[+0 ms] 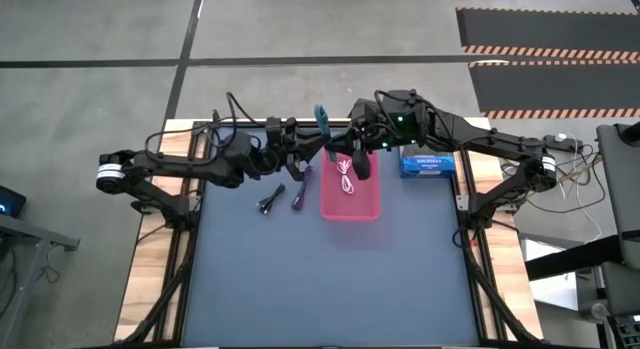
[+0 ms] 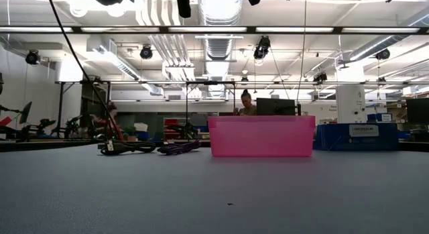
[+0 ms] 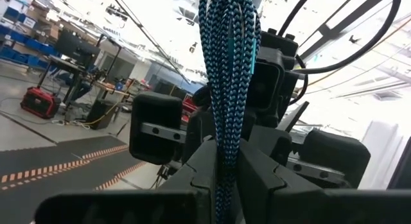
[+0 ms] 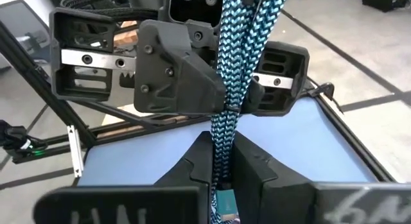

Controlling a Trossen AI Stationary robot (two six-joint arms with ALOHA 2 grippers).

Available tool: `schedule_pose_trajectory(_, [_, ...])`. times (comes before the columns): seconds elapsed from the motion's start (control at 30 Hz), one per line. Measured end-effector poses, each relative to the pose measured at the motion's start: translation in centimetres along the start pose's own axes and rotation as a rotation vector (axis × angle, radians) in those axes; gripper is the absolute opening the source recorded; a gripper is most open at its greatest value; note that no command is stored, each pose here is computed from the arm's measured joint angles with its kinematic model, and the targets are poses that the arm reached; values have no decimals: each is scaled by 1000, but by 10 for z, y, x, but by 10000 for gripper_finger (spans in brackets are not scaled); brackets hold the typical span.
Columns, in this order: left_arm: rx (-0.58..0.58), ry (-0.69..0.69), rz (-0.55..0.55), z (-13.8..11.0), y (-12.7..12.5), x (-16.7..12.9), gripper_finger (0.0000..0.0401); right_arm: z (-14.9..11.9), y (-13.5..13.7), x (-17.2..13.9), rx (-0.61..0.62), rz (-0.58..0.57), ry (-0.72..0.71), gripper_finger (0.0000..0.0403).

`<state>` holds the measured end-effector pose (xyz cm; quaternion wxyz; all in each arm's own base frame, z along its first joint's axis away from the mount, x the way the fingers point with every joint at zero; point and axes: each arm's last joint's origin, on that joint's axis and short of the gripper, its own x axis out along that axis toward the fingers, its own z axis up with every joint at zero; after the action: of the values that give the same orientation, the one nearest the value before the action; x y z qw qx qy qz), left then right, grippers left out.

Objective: Pick and place USB-C Cables
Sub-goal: Put the blue USB cable into the red bin

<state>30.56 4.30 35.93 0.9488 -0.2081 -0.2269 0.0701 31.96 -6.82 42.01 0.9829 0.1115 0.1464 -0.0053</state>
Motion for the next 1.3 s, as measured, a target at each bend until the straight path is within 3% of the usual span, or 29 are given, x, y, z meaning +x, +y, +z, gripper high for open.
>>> schedule_pose_trajectory(0.1, [-2, 6, 5, -1, 1, 0, 42, -1, 0, 0, 6, -3, 13, 22])
schedule_pose_trajectory(0.3, [-3, 9, -2, -1, 0, 0, 116, -2, 0, -1, 21, -4, 18, 21])
schedule_pose_trajectory(0.53, [2, 56, 3, 1, 0, -10, 176, -7, -6, -10, 132, -58, 119, 20])
schedule_pose_trajectory(0.73, [20, 225, 82, 2, 2, -27, 182, -11, -8, -21, 294, -228, 222, 20])
schedule_pose_trajectory(0.93, [102, 360, 157, 16, 5, -48, 182, -9, -3, -25, 542, -301, 209, 20])
schedule_pose_trajectory(1.3, [323, 374, 148, 62, -7, -91, 183, -39, 16, 27, 849, -407, 283, 21])
